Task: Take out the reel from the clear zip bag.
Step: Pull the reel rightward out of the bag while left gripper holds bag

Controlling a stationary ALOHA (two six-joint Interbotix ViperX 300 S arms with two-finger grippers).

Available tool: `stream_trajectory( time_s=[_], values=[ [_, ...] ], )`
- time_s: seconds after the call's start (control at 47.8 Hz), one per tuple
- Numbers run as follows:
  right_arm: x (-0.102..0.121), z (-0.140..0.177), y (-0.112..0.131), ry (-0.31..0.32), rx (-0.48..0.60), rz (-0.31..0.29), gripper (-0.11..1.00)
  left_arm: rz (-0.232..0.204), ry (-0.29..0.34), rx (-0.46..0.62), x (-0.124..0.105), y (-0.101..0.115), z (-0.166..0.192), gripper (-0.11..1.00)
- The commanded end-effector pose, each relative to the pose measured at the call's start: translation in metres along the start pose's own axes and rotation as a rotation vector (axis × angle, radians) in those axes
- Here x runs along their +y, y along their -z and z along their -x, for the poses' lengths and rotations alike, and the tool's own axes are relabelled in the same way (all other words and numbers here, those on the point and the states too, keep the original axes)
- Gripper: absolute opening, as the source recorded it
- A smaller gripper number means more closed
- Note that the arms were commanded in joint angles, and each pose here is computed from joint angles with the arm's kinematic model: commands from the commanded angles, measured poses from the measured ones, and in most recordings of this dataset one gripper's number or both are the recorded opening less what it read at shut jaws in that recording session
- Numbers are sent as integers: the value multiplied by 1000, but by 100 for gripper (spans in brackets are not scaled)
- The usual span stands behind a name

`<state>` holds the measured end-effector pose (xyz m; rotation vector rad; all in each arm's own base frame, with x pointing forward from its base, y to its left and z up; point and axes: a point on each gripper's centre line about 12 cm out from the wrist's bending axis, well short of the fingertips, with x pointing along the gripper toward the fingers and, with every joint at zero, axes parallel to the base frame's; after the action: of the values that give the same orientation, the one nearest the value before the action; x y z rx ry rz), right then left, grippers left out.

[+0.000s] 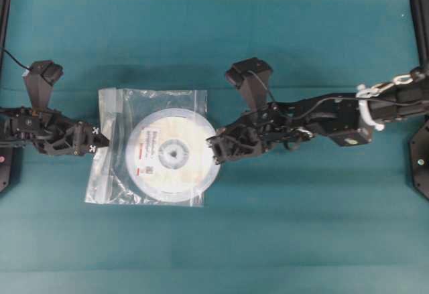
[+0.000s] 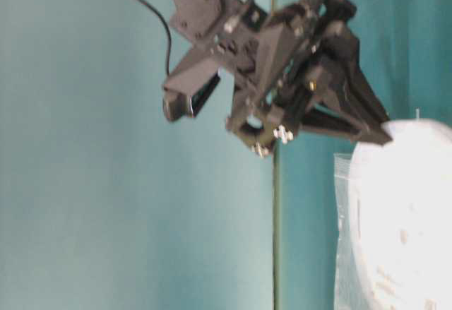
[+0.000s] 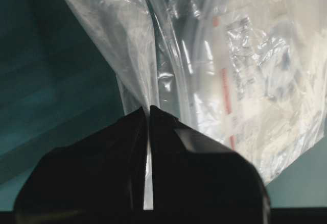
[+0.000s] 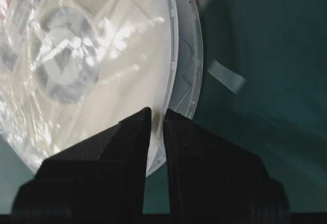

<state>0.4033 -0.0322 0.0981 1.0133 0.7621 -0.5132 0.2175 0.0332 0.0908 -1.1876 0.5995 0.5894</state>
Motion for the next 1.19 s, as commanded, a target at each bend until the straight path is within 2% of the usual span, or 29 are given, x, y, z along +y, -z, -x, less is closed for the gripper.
stream_trajectory(
  time_s=[0.0,0.774,0.941,1.172],
  values=[
    [2,13,0,-21,-12,1,13,-3,19,-7,-6,-2,-1,1],
    [-34,46,14,20,-1,-17,13,0,23,-10,-7,-3,-1,1],
    [-40,52,17,26,0,-22,9,-2,24,-9,-8,-3,-1,1],
    [-49,58,21,37,3,-26,9,-2,23,-9,-7,-3,-1,1]
  ],
)
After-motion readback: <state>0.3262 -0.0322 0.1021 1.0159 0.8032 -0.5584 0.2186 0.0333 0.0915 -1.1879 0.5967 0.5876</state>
